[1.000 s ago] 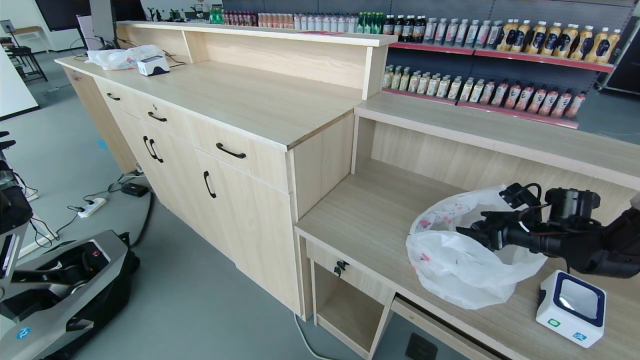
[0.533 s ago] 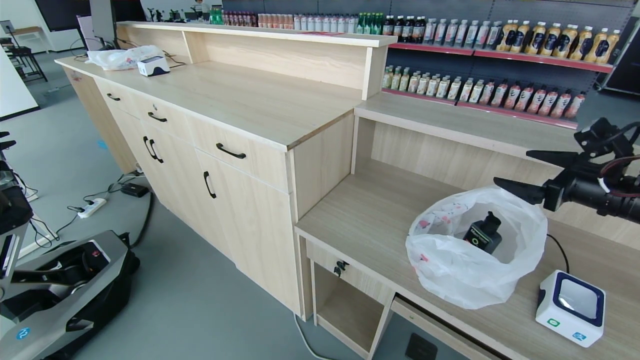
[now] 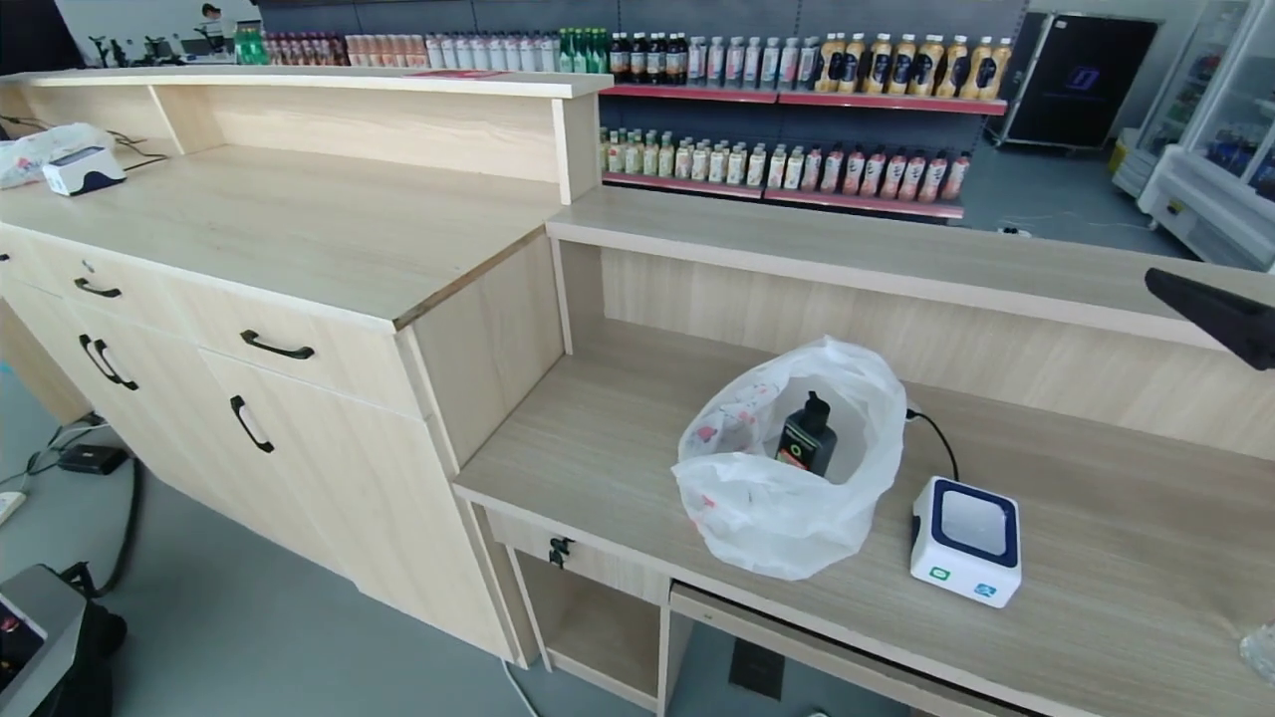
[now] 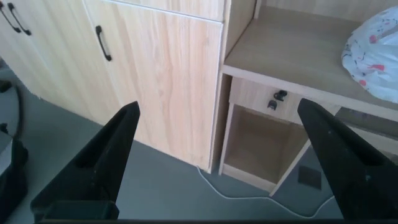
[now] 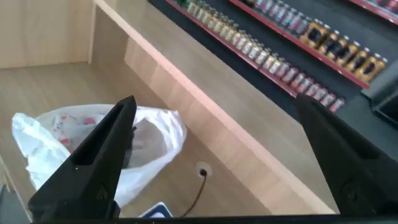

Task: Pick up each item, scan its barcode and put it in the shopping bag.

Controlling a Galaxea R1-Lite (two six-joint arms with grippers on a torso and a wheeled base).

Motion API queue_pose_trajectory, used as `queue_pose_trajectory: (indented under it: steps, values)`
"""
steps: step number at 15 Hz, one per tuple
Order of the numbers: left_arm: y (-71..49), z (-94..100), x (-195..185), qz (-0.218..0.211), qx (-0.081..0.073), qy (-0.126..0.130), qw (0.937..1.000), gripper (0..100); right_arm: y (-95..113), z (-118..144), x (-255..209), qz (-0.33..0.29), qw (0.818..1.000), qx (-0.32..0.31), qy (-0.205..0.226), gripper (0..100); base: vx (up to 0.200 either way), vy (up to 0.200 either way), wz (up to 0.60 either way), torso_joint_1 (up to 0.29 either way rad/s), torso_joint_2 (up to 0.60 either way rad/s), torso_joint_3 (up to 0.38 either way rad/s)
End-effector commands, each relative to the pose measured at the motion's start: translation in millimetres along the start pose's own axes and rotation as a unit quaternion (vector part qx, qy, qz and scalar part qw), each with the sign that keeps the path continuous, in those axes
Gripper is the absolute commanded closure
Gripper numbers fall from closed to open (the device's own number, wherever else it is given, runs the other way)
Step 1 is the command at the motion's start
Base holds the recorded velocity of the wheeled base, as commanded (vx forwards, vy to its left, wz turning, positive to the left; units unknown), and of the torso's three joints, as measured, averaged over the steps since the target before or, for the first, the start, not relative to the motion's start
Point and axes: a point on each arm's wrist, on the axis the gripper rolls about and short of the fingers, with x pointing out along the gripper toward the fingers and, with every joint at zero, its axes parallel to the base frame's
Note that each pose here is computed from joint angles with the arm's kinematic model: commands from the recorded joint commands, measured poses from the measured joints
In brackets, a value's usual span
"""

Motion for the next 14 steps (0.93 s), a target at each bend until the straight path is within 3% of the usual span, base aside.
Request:
queue_pose_trajectory:
  steps: [1, 4, 8, 12, 14]
  values:
    - [0.0, 0.1, 0, 0.0, 0.0, -0.001, 1.0, 0, 3, 8, -15, -0.059, 0.997, 0.007, 0.038, 0, 0.0, 0.0, -0.6, 0.1, -0.22, -0.119]
    - [0.0, 0.1, 0, 0.0, 0.0, -0.001, 1.0, 0, 3, -7, -15, -0.15, 0.976, 0.072, 0.139, 0, 0.0, 0.0, -0.6, 0.051, -0.11, -0.056]
    - [0.0, 0.1, 0, 0.0, 0.0, -0.001, 1.0, 0, 0, -34, -16, -0.189, 0.952, 0.135, 0.199, 0, 0.0, 0.0, -0.45, 0.021, -0.03, -0.023]
    - [0.0, 0.1, 0, 0.0, 0.0, -0.001, 1.0, 0, -18, -103, -29, -0.234, 0.904, 0.167, 0.317, 0, 0.0, 0.0, 0.0, 0.106, -0.25, -0.124]
    - [0.0, 0.1, 0, 0.0, 0.0, -0.001, 1.0, 0, -28, -138, -37, -0.184, 0.903, 0.171, 0.349, 0, 0.0, 0.0, 0.0, 0.0, 0.0, 0.0]
